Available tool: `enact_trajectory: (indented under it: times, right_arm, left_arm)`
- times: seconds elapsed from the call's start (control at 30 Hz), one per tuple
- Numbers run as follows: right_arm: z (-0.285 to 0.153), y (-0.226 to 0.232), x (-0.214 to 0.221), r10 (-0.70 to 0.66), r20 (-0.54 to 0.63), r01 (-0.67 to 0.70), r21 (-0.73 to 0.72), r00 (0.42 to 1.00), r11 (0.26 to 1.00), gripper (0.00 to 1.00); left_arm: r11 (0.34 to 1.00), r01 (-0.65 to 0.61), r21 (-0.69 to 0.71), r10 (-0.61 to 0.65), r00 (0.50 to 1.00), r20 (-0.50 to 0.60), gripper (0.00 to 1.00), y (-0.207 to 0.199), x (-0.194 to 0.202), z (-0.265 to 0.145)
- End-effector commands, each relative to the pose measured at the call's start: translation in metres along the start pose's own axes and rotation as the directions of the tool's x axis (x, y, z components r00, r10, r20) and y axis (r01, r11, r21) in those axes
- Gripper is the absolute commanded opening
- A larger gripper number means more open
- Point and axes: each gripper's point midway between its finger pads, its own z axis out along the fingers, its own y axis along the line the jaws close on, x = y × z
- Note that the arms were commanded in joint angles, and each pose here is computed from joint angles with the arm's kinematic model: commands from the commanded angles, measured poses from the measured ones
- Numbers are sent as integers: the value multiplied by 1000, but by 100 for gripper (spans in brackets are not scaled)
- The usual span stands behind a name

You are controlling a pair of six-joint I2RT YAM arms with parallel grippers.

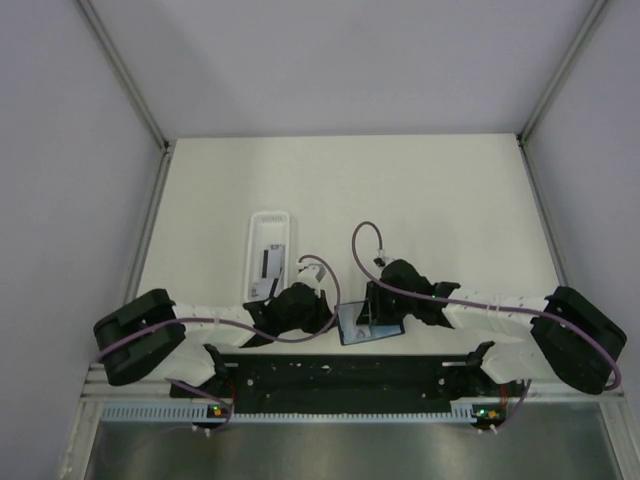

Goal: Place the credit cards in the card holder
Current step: Insert the credit card into the card holder.

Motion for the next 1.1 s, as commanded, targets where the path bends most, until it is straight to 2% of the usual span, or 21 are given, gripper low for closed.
enact_trajectory:
  times: [0.0, 0.37, 0.5, 0.73, 0.83, 1.07]
  right_arm:
    - [2, 28, -14, -17, 36, 19, -73, 999, 997, 37]
    - [-1, 42, -20, -18, 58, 25, -123, 998, 992, 37]
    - [-16, 32, -29, -49, 105, 54, -46, 993, 997, 42]
    - [-61, 34, -52, -113, 248, 118, -4, 962, 993, 49]
    - [-76, 6, -58, -129, 287, 90, 145, 949, 985, 51]
    - [-86, -46, -54, -188, 243, 76, 407, 952, 910, 59]
  left_arm:
    - [997, 13, 71, -14, 1000, 22, 0, -18, -7, 2]
    - [997, 20, 73, -22, 1000, 19, 0, -17, -5, 2]
    - [998, 15, 66, -17, 999, 35, 0, -17, -9, -2]
    - [998, -15, 58, 10, 996, 89, 0, -21, -25, -16]
    - [999, -25, 45, 21, 995, 97, 0, -21, -29, -19]
    - [999, -21, 48, 16, 996, 93, 0, -21, -27, -20]
